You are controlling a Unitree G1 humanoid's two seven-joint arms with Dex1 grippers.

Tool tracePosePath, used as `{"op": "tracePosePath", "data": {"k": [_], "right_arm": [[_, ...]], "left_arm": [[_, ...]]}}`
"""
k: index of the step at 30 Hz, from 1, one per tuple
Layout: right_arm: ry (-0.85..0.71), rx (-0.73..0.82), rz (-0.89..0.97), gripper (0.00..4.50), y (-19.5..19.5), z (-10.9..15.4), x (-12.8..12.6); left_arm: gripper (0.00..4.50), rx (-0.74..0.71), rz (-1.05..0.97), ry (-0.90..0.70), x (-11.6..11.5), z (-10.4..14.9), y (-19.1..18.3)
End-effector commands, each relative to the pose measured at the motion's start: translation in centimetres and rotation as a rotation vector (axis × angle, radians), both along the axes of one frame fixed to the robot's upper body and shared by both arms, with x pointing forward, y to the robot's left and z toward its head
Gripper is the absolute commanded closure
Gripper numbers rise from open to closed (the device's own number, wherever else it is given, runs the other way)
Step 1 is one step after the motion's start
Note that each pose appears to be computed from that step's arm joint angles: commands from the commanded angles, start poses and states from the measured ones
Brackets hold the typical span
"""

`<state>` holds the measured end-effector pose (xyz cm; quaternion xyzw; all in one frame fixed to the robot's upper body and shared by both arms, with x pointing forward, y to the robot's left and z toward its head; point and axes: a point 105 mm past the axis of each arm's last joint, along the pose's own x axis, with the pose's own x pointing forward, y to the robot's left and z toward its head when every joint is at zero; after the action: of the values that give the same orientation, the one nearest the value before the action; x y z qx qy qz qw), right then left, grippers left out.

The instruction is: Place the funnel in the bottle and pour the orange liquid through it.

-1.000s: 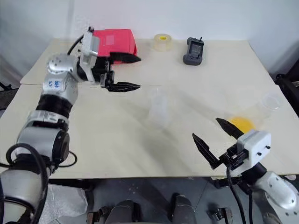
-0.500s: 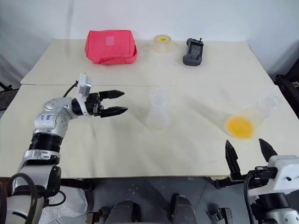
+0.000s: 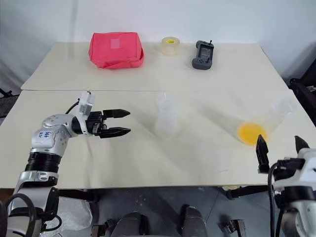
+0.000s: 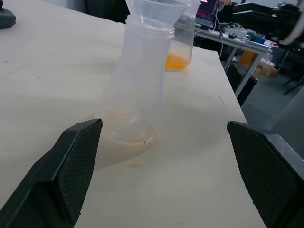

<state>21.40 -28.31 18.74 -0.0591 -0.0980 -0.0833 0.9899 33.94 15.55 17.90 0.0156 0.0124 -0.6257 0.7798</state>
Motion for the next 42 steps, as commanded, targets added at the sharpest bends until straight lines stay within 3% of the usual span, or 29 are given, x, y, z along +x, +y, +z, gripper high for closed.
{"op": "tracePosePath", "data": {"k": [1,21,26,28,34,39,42], "right_arm": [[-0.018,-0.029,-0.046,0.00,-2.3,0.8,1.8],[-0.051,-0.004,-0.051,0.00,-4.7,2.2,9.0],[-0.099,0.008,-0.033,1.64,-4.1,3.4,9.0],[-0.111,0.015,-0.017,1.73,-3.7,3.7,8.8],[-0.115,-0.024,0.100,1.73,-0.3,5.0,8.5],[-0.193,-0.203,0.265,1.73,6.4,9.5,9.5],[-0.215,-0.294,0.291,1.73,9.0,10.9,10.7]], "left_arm": [[0.03,-0.023,-0.002,-0.052,-0.6,1.2,-0.1],[0.03,-0.031,0.041,-0.066,-1.1,1.3,-1.0],[0.00,-0.025,0.049,-0.074,-1.1,1.4,-0.7],[0.00,-0.022,0.052,-0.076,-1.1,1.4,-0.6],[0.00,-0.044,0.035,-0.088,-1.3,1.7,-0.8],[0.00,-0.069,0.012,-0.137,-0.8,2.0,-0.8],[0.00,-0.073,-0.012,-0.155,-0.5,2.0,-0.8]]}}
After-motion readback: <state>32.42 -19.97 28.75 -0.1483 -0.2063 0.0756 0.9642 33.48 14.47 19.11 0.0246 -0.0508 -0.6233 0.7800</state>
